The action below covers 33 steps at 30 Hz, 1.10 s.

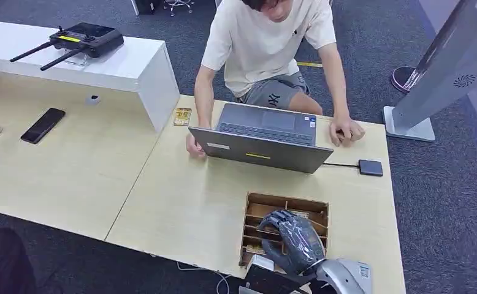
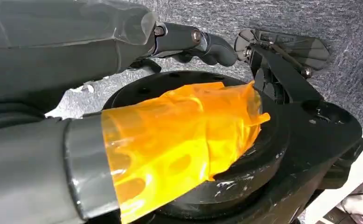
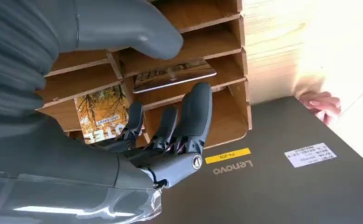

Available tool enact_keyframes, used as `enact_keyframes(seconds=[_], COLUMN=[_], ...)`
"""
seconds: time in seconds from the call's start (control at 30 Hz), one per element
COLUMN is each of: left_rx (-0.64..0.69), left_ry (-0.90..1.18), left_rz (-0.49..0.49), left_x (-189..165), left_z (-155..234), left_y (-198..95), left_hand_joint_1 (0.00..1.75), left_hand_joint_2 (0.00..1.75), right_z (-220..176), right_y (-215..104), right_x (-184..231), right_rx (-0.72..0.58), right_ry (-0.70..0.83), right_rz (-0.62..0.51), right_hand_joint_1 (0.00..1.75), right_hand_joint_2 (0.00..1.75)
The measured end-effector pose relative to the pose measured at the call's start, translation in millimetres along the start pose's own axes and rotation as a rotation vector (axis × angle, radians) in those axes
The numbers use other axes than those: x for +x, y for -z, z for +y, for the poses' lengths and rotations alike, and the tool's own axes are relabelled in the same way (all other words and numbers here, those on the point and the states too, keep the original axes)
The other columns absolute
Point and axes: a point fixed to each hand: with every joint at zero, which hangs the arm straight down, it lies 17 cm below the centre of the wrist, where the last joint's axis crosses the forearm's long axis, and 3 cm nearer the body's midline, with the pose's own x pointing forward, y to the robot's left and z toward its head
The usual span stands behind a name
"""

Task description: Pass the card to the sensor for recognition and then transmit it.

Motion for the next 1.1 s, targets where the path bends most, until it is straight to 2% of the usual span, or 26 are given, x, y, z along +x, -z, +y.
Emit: enact_keyframes(seconds=[0.13,0.23,0.37,0.47,1.1], left_rx=[0.000,0.001,0.002,0.005,0.017], left_ry=[0.000,0.000,0.000,0.000,-0.007], left_rz=[0.000,0.000,0.000,0.000,-0.004], left_x=[0,0,0,0,1], left_z=[0,0,0,1,3], left_y=[0,0,0,0,0], left_hand_joint_1=[0.00,0.00,0.00,0.00,0.00], left_hand_joint_2=[0.00,0.00,0.00,0.00,0.00], right_z=[0,0,-2,-2,-12], right_y=[0,0,0,0,1], right_x=[-1,-1,-2,-3,-11], right_rx=[-0.001,-0.003,-0.011,-0.014,-0.045], right_ry=[-0.002,-0.005,-0.012,-0.014,-0.023], right_rz=[0.001,0.002,0.005,0.011,0.036], right_hand_joint_1=[0.84,0.96,1.33,1.43,1.50], right_hand_joint_2=[1.75,1.75,1.75,1.75,1.75])
